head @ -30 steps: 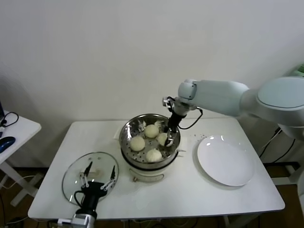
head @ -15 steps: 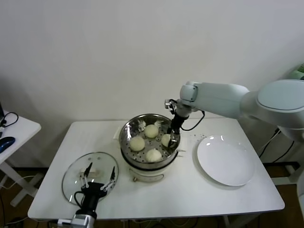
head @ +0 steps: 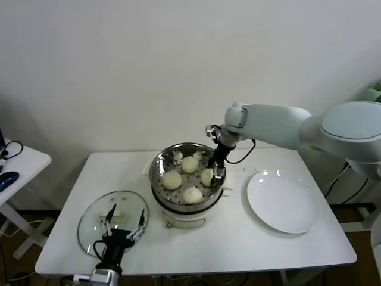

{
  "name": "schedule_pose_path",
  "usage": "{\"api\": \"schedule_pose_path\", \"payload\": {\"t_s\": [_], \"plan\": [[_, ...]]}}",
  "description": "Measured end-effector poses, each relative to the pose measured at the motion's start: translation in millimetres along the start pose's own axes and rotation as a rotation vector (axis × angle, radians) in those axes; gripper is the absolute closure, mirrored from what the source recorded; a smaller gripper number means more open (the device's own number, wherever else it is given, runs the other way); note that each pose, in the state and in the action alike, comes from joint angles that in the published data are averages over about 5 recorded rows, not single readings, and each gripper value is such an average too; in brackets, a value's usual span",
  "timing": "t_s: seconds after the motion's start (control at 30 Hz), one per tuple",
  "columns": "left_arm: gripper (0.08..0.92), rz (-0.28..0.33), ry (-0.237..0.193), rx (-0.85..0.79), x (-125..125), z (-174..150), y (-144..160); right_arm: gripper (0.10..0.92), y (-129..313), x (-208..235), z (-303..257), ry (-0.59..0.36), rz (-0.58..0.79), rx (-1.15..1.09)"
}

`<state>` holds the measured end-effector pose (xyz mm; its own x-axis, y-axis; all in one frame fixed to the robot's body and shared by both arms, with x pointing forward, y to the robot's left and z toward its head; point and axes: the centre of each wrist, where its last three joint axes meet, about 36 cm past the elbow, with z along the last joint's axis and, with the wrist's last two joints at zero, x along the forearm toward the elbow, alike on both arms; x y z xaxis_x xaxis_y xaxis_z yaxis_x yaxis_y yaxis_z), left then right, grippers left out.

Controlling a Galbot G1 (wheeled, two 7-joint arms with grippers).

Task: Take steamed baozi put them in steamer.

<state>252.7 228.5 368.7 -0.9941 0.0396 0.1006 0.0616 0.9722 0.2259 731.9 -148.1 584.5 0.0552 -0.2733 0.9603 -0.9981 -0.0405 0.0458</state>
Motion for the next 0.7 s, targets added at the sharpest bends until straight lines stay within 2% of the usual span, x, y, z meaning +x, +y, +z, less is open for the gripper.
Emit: {"api": "schedule_pose_path", "payload": {"t_s": [0.37,0.7], "plan": [[0.177,-0.008,0.003,-0.001,-2.3,1.9,0.4,0.200,2.9,22.9,-3.4,-0.047,0.017,0.026],[0.177,-0.032,0.008,-0.004,-7.8,4.2,7.6,0.200,20.7,51.1,12.2,-0.185,0.160,0.090]]}}
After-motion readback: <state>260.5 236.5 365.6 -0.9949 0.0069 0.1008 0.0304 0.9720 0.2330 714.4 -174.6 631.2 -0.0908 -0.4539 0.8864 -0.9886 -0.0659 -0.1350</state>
